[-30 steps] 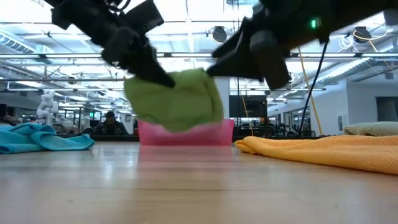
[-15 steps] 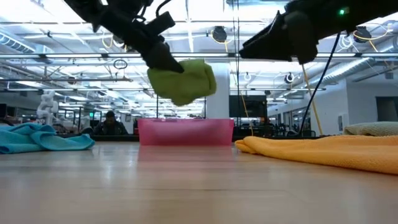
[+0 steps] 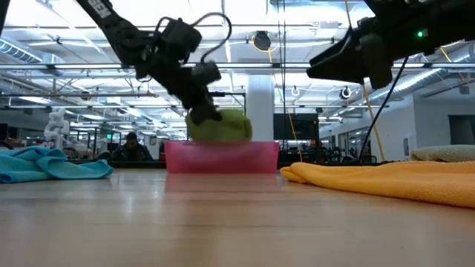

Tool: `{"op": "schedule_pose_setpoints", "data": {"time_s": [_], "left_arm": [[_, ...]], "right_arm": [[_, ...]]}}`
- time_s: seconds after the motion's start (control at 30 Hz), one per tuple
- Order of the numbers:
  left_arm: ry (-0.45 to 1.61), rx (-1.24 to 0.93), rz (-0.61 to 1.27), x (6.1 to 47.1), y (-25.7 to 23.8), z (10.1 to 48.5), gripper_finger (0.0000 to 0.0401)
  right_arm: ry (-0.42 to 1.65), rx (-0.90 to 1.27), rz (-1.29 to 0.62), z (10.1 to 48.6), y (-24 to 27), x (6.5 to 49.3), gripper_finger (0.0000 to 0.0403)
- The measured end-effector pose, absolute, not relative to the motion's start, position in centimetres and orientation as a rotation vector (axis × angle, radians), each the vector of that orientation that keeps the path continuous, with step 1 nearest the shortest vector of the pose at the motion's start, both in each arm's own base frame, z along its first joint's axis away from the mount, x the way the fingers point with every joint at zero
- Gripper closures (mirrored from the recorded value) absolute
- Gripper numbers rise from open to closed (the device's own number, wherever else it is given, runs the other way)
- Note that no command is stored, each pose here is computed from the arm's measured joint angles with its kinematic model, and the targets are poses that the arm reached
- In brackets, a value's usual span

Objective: Fold microfiber towels
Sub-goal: Stack the folded green towel on top of the folded gray towel in the red bin

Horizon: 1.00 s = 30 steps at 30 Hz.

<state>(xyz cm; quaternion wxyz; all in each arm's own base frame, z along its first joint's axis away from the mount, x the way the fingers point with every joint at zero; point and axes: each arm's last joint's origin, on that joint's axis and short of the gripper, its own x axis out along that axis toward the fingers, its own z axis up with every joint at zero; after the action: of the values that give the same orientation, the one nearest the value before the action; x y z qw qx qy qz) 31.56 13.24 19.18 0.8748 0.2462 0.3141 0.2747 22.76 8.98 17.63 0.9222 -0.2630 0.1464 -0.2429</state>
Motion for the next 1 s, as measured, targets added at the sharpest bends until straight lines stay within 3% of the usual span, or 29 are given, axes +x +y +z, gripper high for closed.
{"op": "schedule_pose_setpoints", "data": {"time_s": [0.27, 0.7, 0.87, 1.0], "left_arm": [[0.695, 0.463, 0.515, 32.1, 13.2, 17.2, 0.0365], [0.64, 0.22, 0.4, 32.4, 13.1, 17.4, 0.0187], [0.721, 0.209, 0.365, 32.8, 13.2, 18.2, 0.0156], [0.78, 0.224, 0.423, 32.8, 13.4, 20.4, 0.0158]], "right_arm": [[0.315, -0.557, -0.521, 17.4, 8.0, 22.3, 0.0156], [0.302, -0.52, -0.495, 17.4, 7.1, 22.8, 0.0156], [0.278, -0.429, -0.448, 17.3, 6.6, 23.1, 0.0156], [0.272, -0.326, -0.407, 17.3, 4.5, 23.9, 0.0163]]}}
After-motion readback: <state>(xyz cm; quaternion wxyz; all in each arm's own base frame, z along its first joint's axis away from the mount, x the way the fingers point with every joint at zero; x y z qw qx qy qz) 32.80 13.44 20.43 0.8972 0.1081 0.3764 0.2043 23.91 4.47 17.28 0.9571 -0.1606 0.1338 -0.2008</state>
